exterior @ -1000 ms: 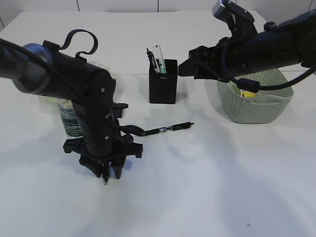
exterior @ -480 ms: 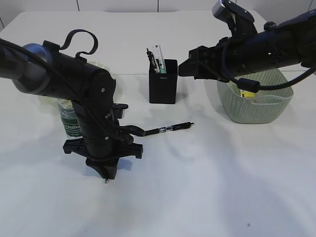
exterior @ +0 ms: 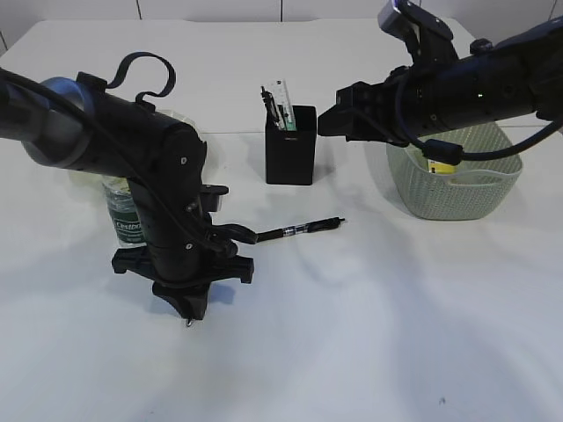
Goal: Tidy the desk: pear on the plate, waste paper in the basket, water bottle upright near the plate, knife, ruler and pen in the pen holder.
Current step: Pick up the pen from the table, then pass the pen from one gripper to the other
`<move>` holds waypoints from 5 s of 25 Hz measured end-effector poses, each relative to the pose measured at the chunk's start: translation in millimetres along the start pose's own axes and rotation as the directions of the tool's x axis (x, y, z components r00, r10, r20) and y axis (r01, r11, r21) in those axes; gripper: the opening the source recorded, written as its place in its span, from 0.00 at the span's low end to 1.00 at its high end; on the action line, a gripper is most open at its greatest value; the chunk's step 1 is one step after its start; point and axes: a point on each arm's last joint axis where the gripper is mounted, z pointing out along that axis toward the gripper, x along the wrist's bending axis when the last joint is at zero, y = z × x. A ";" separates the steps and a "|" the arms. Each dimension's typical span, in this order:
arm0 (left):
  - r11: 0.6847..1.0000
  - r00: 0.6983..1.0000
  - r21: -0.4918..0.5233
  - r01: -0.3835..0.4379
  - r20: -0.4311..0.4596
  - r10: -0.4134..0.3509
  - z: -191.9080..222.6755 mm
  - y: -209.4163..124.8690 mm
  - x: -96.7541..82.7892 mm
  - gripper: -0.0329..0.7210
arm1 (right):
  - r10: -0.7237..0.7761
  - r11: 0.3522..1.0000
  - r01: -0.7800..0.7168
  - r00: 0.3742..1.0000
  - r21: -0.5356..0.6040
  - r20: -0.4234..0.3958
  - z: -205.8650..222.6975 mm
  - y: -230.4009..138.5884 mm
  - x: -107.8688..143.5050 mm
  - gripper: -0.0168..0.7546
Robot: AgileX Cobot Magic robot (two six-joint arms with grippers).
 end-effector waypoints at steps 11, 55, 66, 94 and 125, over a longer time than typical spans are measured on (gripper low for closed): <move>1.000 1.000 -0.022 -0.018 -0.008 0.018 -8.2 0.7 1.4 0.12 | 0.000 1.000 0.000 1.000 0.000 0.000 0.0 0.0 0.0 0.50; 0.855 0.940 -0.468 -0.224 0.127 0.315 -141.3 -43.5 -53.9 0.12 | 0.088 0.996 -0.090 0.988 -0.005 -0.129 -30.5 13.2 28.4 0.50; 0.840 0.919 -0.503 -0.204 0.197 0.341 -144.4 -49.9 -69.1 0.12 | 0.127 0.992 -0.125 0.980 0.021 -0.154 -30.9 11.6 30.9 0.50; 0.845 0.884 -0.529 -0.077 0.355 0.303 -150.7 -49.2 -81.4 0.12 | 0.128 0.992 -0.125 0.978 0.030 -0.165 -31.1 10.9 32.0 0.35; 0.843 0.882 -0.533 -0.076 0.358 0.306 -151.5 -49.6 -81.9 0.42 | 0.134 0.991 -0.130 0.976 0.037 -0.174 -32.3 10.6 33.4 0.12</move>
